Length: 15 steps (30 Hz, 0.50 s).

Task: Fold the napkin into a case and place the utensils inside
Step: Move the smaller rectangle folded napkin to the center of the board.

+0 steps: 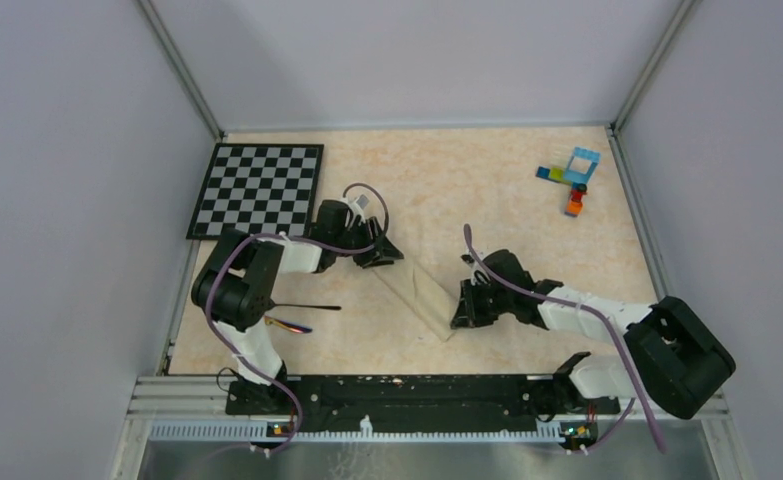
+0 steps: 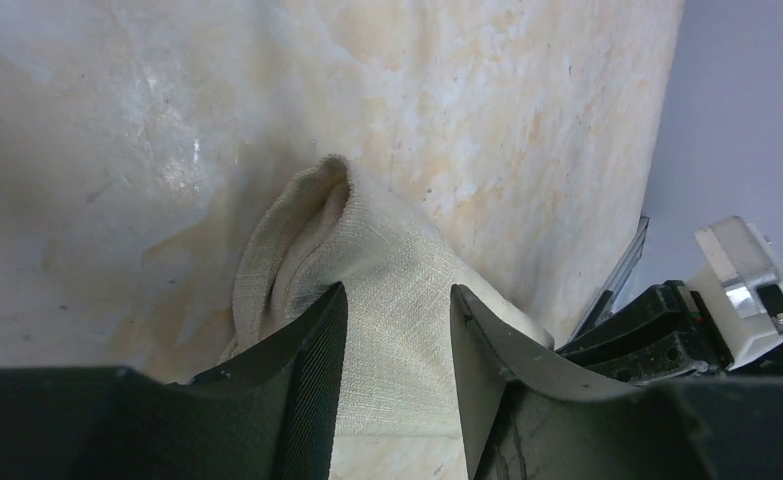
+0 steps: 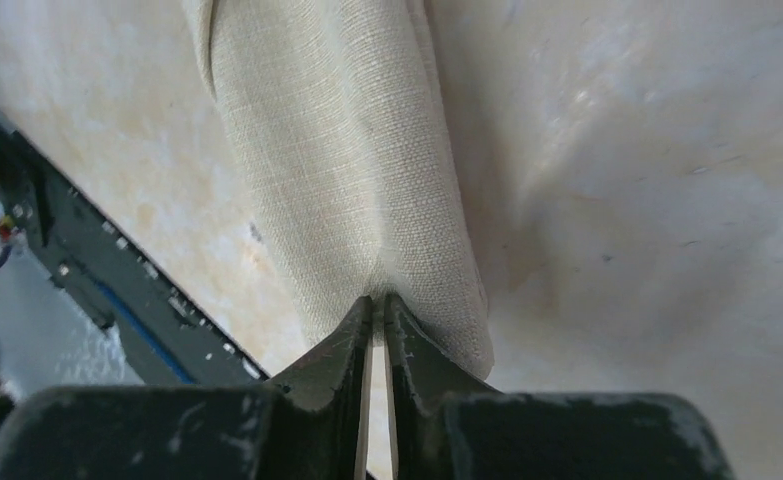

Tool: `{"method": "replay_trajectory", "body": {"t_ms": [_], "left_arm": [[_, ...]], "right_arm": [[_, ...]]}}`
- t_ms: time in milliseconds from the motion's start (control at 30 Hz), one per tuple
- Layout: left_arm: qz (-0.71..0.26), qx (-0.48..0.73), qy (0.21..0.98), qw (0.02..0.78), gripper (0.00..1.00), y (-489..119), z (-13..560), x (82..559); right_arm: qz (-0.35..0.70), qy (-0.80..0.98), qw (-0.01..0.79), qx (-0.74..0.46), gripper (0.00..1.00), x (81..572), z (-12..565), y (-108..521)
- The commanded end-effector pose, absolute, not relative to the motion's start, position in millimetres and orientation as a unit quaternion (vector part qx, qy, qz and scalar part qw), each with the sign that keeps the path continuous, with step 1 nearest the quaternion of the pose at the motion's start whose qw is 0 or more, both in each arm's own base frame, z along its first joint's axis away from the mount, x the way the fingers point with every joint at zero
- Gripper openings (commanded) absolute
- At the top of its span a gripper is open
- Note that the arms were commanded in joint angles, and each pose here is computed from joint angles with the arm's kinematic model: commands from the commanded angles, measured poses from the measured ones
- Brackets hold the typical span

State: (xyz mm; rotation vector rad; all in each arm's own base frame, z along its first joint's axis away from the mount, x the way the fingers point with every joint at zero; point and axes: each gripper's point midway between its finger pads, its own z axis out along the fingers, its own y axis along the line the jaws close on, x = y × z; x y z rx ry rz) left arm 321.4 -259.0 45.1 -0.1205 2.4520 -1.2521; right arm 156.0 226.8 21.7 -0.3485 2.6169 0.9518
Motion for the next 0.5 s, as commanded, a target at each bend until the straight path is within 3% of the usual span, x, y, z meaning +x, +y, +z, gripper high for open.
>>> {"method": "replay_trajectory", "body": {"t_ms": [0,167,267,467], "left_arm": [[-0.430,-0.022,0.872,0.231,0.49,-253.5,47.0,328.0],[-0.458,0.011,0.854,0.245,0.64,-257.8,87.9,319.7],[-0.470,0.020,0.843,0.261,0.68,-259.4,114.4,319.6],[-0.456,0.040,0.832,0.314,0.80,-247.2,160.0,309.7]], "right_arm": [[0.215,0.941,0.229,-0.124,0.10,189.8,24.9,196.8],[0.247,0.921,0.259,-0.156,0.17,193.2,81.6,221.1],[0.306,0.904,0.243,-0.172,0.23,182.7,101.0,248.2],[0.376,0.890,0.171,-0.194,0.31,140.2,81.9,298.1]]}}
